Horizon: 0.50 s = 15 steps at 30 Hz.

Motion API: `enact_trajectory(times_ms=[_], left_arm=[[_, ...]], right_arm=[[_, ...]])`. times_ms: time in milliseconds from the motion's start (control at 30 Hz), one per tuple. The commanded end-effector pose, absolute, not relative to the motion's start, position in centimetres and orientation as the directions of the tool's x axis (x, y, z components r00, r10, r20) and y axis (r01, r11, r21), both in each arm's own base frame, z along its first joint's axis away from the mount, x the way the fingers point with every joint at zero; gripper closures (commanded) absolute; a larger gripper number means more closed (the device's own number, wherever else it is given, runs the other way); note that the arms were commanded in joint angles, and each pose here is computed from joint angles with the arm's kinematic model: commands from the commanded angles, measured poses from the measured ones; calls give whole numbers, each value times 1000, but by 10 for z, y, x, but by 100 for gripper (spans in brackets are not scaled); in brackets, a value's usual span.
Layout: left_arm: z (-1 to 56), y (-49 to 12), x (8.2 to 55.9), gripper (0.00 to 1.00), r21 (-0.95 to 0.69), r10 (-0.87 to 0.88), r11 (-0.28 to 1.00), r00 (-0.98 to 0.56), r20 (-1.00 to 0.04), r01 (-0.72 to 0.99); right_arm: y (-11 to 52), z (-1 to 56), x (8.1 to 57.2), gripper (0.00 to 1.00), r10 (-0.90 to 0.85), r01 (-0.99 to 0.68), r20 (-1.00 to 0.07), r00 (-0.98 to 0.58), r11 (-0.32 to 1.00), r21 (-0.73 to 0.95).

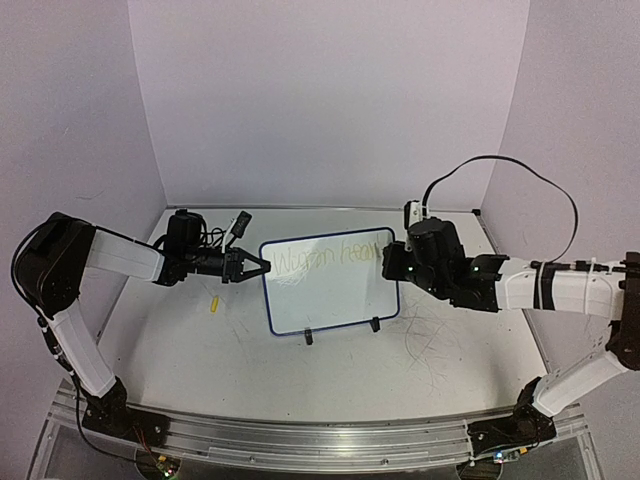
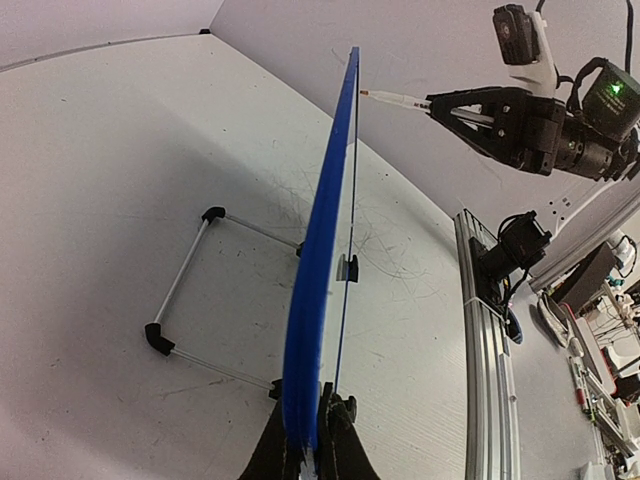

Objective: Write a sentence on the whiteboard

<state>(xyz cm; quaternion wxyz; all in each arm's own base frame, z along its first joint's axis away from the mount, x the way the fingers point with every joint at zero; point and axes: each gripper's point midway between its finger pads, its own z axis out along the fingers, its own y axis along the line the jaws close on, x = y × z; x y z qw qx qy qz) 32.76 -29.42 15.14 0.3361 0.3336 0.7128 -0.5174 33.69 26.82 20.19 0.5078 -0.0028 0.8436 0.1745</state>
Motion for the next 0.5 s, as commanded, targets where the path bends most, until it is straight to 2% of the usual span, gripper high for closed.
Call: enact_trajectory(times_ms=[0,467], left_arm=[[138,-290,346,100,-448,149,357,-523,-839,820],[139,-290,346,100,-448,149,357,-524,-839,820]], right_arm=[[275,227,348,100,214,-190,-877,-430,929,319],[265,213,352,100,210,-123,-868,-450,948,293]])
